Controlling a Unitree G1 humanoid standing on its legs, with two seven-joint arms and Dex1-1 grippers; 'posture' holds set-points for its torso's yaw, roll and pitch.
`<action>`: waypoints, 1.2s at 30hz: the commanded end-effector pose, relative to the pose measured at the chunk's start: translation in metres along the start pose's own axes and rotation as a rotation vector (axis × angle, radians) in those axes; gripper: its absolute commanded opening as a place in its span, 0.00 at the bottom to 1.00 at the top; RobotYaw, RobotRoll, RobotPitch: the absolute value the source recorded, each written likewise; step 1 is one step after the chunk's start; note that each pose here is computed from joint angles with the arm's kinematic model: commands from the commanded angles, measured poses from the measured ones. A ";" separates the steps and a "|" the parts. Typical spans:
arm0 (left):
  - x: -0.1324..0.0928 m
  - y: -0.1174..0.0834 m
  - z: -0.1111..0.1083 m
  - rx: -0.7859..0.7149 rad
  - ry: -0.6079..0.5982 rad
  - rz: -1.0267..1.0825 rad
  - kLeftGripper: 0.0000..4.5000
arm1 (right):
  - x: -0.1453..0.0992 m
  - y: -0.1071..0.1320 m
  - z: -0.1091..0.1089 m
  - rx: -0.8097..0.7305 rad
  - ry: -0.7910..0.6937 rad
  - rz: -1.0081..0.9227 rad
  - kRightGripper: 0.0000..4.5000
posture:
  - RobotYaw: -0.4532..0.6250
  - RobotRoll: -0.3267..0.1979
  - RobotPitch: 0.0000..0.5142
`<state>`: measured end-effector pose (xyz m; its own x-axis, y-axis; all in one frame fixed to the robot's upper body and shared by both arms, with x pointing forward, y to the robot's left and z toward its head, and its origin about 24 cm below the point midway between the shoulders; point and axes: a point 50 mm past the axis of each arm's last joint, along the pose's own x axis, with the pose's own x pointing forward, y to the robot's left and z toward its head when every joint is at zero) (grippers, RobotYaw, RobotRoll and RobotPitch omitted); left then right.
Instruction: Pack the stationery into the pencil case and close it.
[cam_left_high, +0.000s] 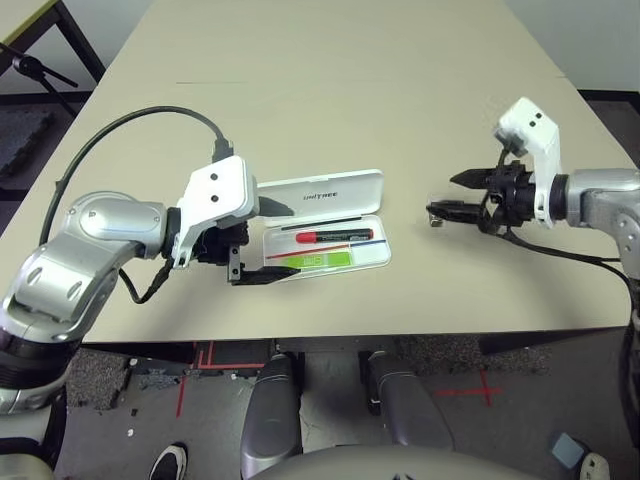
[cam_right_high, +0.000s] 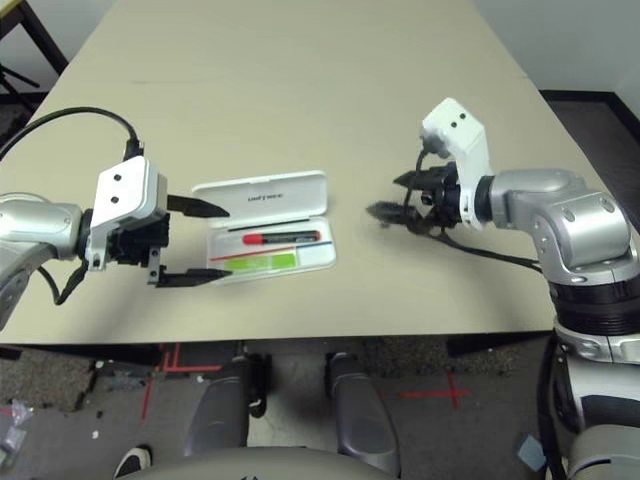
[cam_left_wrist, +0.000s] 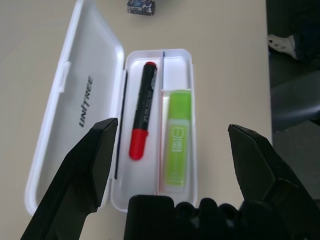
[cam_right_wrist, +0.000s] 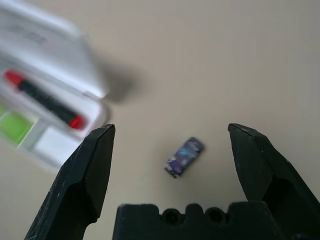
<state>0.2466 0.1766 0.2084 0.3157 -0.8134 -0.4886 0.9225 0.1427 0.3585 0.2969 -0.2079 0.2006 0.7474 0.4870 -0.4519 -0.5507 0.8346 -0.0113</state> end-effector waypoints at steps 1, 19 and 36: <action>0.004 0.002 -0.002 0.016 0.010 -0.031 0.99 | 0.003 -0.001 -0.010 0.078 0.023 -0.123 1.00 | 0.31 0.62 0.37; 0.001 0.003 -0.002 0.026 0.042 -0.005 0.99 | 0.049 0.017 -0.041 0.209 0.099 -0.236 1.00 | 0.35 0.62 0.37; -0.001 0.004 -0.005 0.018 0.064 0.008 1.00 | 0.063 0.022 -0.055 0.192 0.139 -0.184 0.53 | 0.36 0.62 0.37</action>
<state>0.2508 0.1773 0.2041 0.3182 -0.7906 -0.5232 0.9232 0.1330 0.3606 0.3135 -0.1771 0.1313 0.7962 0.2685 -0.5422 -0.2930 0.9552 0.0427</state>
